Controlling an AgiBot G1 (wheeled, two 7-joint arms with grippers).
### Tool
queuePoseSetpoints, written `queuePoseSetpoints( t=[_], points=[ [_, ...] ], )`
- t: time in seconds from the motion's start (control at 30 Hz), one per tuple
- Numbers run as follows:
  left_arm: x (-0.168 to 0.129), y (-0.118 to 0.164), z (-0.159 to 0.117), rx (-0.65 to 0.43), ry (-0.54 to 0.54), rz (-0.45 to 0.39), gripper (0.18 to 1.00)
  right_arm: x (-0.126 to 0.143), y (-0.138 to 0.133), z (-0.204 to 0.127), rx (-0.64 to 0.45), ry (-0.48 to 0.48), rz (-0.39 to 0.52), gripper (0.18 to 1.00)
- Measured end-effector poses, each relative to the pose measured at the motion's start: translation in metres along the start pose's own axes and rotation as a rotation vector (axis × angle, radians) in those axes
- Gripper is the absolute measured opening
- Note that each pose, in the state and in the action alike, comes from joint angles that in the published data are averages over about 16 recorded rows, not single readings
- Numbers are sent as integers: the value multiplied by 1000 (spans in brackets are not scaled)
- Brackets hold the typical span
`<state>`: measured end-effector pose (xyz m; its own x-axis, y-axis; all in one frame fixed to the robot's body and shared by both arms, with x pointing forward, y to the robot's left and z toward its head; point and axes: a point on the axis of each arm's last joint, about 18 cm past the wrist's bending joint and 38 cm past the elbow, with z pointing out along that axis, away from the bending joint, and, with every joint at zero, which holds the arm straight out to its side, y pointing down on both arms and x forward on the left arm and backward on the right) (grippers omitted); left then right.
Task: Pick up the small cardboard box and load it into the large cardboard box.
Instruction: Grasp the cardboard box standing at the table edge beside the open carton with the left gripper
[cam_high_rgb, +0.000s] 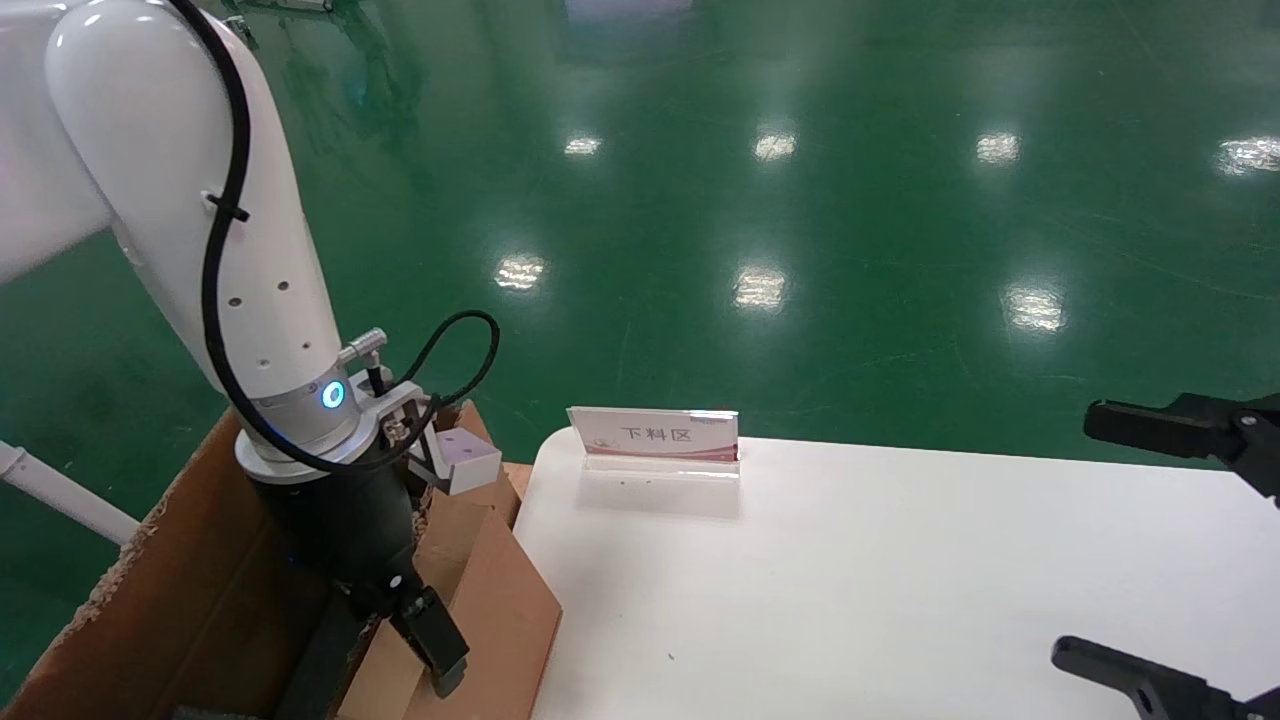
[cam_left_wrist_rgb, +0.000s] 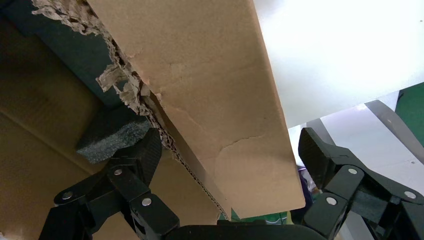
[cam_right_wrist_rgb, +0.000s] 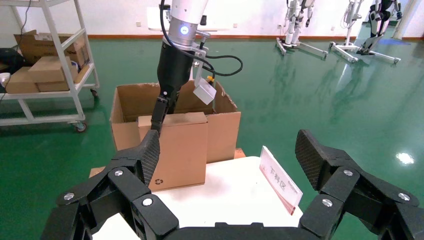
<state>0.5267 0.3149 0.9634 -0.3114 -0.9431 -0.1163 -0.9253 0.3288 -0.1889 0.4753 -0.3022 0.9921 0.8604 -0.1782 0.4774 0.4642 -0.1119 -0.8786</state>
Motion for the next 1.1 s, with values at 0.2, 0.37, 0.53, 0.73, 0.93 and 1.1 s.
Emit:
queuePoseSetpoints(
  t=[0.2, 0.37, 0.53, 0.73, 0.93, 1.1],
  points=[
    [0, 0, 2, -5, 0, 0, 995, 0, 0, 0, 0, 0, 0, 995],
    [0, 0, 3, -7, 0, -1, 995, 0, 0, 0, 0, 0, 0, 995],
    [0, 0, 4, -8, 1, -1, 994, 0, 0, 0, 0, 0, 0, 994],
    [-1, 0, 4, -9, 1, -2, 992, 0, 0, 0, 0, 1, 0, 992],
    [-1, 0, 4, -8, 1, -1, 951, 0, 0, 0, 0, 1, 0, 982],
    [0, 0, 4, -8, 1, -1, 912, 0, 0, 0, 0, 1, 0, 942]
  ],
)
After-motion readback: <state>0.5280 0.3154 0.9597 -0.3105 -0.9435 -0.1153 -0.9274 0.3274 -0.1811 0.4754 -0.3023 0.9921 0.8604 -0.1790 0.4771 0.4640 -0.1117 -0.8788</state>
